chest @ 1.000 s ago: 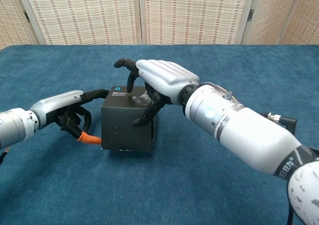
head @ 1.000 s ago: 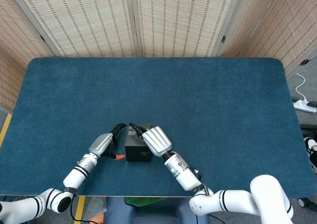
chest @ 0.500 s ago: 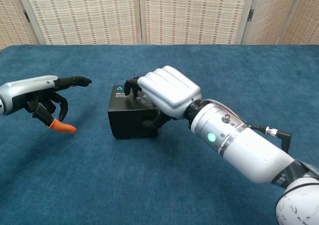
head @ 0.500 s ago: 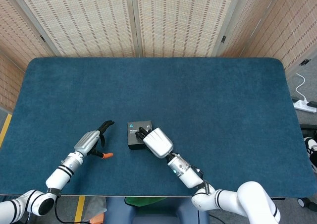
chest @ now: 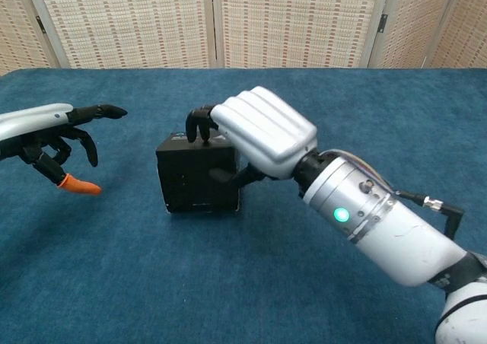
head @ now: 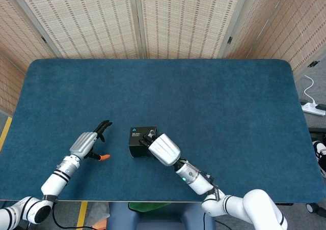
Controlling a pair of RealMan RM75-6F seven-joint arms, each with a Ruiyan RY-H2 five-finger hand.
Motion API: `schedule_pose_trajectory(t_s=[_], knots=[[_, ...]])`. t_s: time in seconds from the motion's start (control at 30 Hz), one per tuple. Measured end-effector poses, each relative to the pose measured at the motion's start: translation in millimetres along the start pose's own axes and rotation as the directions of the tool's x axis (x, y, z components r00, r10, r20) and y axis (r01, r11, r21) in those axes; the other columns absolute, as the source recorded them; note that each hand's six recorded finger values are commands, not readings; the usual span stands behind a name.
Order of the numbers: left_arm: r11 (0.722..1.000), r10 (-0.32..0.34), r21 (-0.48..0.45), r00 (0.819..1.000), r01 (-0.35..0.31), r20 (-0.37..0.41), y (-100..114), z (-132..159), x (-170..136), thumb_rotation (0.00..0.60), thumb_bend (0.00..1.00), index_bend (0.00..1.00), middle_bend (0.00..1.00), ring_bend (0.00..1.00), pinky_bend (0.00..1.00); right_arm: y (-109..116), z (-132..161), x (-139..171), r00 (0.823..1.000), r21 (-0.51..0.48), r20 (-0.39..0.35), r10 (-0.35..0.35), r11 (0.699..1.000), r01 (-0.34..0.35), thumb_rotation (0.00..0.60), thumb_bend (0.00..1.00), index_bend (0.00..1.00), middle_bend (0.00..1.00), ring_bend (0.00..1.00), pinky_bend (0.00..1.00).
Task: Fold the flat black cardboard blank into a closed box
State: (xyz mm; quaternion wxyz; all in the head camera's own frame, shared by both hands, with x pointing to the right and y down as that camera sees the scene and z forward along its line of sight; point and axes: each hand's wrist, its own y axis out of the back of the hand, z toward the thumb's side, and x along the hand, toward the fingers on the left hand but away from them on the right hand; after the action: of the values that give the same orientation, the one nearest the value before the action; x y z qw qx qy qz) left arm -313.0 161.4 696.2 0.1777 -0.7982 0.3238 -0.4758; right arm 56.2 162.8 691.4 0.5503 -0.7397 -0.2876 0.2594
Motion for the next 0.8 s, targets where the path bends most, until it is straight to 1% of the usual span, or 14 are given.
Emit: schedule_pose_trajectory(t_s=[0.03, 0.07, 0.13, 0.23, 0.3, 0.4, 0.5, 0.53, 0.63, 0.7, 0.73, 0.8], knots=[[1.0, 0.015, 0.026, 1.0, -0.015, -0.005, 2, -2, -2, 0.6, 0.2, 0.0, 0.01, 0.32, 0.66, 9, -6, 4, 1.0, 0.013, -0.002, -0.024, 1.0, 0.024, 0.6, 0.34, 0.25, 0.37, 0.55, 0.96], [0.997, 0.034, 0.063, 0.999, -0.033, -0.014, 5, -5, -4, 0.6, 0.2, 0.0, 0.02, 0.31, 0.65, 15, -11, 7, 0.999, 0.029, -0.002, -0.041, 0.999, 0.041, 0.6, 0.34, 0.24, 0.36, 0.48, 0.91], [0.991, 0.06, 0.123, 0.998, -0.056, -0.032, 8, -11, -9, 0.6, 0.2, 0.0, 0.03, 0.28, 0.63, 31, -26, 19, 0.998, 0.069, 0.008, -0.069, 0.995, 0.068, 0.6, 0.34, 0.21, 0.34, 0.39, 0.77], [0.97, 0.114, 0.223, 0.991, -0.096, -0.067, 15, -23, -21, 0.6, 0.2, 0.01, 0.03, 0.24, 0.54, 47, -47, 42, 0.997, 0.088, 0.044, -0.066, 0.994, 0.062, 0.6, 0.34, 0.18, 0.3, 0.31, 0.63], [0.951, 0.163, 0.278, 0.982, -0.132, -0.091, 21, -32, -31, 0.6, 0.2, 0.01, 0.03, 0.22, 0.51, 58, -62, 59, 0.996, 0.097, 0.077, -0.052, 0.994, 0.044, 0.6, 0.34, 0.16, 0.27, 0.27, 0.57], [0.927, 0.234, 0.327, 0.964, -0.183, -0.124, 30, -45, -52, 0.6, 0.2, 0.02, 0.03, 0.22, 0.46, 81, -93, 96, 0.987, 0.128, 0.157, -0.029, 0.992, 0.009, 0.6, 0.33, 0.15, 0.26, 0.24, 0.54], [0.904, 0.298, 0.365, 0.942, -0.225, -0.157, 40, -59, -76, 0.6, 0.2, 0.03, 0.04, 0.2, 0.42, 109, -126, 145, 0.963, 0.168, 0.269, -0.023, 0.986, -0.023, 0.6, 0.32, 0.15, 0.25, 0.22, 0.49], [0.896, 0.316, 0.377, 0.934, -0.236, -0.167, 44, -62, -83, 0.6, 0.2, 0.04, 0.04, 0.19, 0.4, 119, -138, 166, 0.948, 0.18, 0.316, -0.023, 0.983, -0.037, 0.6, 0.32, 0.14, 0.24, 0.21, 0.46], [0.871, 0.375, 0.409, 0.906, -0.271, -0.199, 53, -74, -108, 0.6, 0.2, 0.04, 0.04, 0.17, 0.36, 142, -159, 212, 0.909, 0.179, 0.415, -0.022, 0.982, -0.058, 0.6, 0.32, 0.09, 0.2, 0.17, 0.39], [0.86, 0.408, 0.42, 0.885, -0.29, -0.223, 57, -82, -125, 0.6, 0.2, 0.04, 0.04, 0.16, 0.34, 152, -166, 233, 0.888, 0.162, 0.459, -0.024, 0.985, -0.057, 0.6, 0.32, 0.07, 0.18, 0.14, 0.35], [0.857, 0.418, 0.422, 0.878, -0.297, -0.233, 58, -85, -132, 0.6, 0.2, 0.04, 0.04, 0.16, 0.33, 157, -168, 247, 0.874, 0.146, 0.486, -0.027, 0.988, -0.051, 0.6, 0.32, 0.06, 0.17, 0.11, 0.32], [0.853, 0.436, 0.422, 0.864, -0.308, -0.251, 58, -91, -147, 0.6, 0.2, 0.04, 0.04, 0.15, 0.32, 165, -171, 266, 0.851, 0.123, 0.524, -0.032, 0.992, -0.039, 0.6, 0.32, 0.04, 0.16, 0.09, 0.3]])
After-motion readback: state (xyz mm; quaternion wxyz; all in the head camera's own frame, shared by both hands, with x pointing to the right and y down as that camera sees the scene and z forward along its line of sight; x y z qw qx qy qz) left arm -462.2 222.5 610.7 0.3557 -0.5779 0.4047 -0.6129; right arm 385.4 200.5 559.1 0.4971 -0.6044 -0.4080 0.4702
